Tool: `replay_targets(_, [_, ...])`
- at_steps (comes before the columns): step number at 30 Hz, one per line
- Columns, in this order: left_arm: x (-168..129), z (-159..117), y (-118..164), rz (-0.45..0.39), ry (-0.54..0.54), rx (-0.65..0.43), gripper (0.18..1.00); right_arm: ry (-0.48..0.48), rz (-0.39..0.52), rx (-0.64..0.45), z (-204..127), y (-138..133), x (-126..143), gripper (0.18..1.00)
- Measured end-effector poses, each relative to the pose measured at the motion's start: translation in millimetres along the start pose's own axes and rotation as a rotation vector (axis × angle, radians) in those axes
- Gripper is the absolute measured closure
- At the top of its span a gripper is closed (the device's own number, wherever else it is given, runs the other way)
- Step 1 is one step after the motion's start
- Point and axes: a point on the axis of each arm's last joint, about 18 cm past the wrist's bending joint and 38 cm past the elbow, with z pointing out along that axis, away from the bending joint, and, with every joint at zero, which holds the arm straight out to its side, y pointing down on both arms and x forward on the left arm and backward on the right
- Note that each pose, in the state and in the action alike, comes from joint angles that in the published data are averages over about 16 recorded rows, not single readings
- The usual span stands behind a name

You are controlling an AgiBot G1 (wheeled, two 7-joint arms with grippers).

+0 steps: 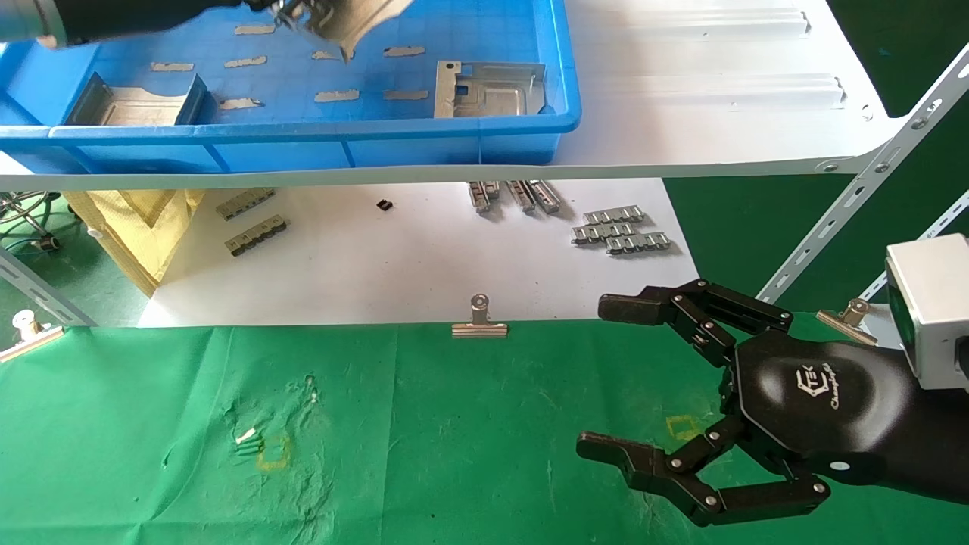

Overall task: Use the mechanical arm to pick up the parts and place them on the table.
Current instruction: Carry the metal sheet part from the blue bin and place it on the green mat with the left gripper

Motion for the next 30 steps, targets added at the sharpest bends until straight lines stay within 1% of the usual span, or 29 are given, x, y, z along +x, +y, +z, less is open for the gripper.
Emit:
replay_targets(8, [33,-24,-14,0.057,0.224,0.092,0.914,0.0,0.0,0.0,0,0,0,0.178])
replay_targets(11, [48,-36,-11,0.088,0.31,0.113,0.914,0.0,0.0,0.0,0,0,0,0.178])
replay_targets(15, [65,-53,2,0.131,0.398,0.132,0.914,0.0,0.0,0.0,0,0,0,0.178])
replay_targets(18, [77,-68,17,0.163,0.446,0.127,0.914,0.0,0.0,0.0,0,0,0,0.178])
replay_targets(21, [91,-84,39,0.204,0.492,0.089,0.914,0.0,0.0,0.0,0,0,0,0.178])
replay_targets(26, [114,-108,86,0.264,0.566,-0.017,0.914,0.0,0.0,0.0,0,0,0,0.178])
replay_targets(30, [120,-124,126,0.318,0.599,-0.122,0.914,0.0,0.0,0.0,0,0,0,0.178])
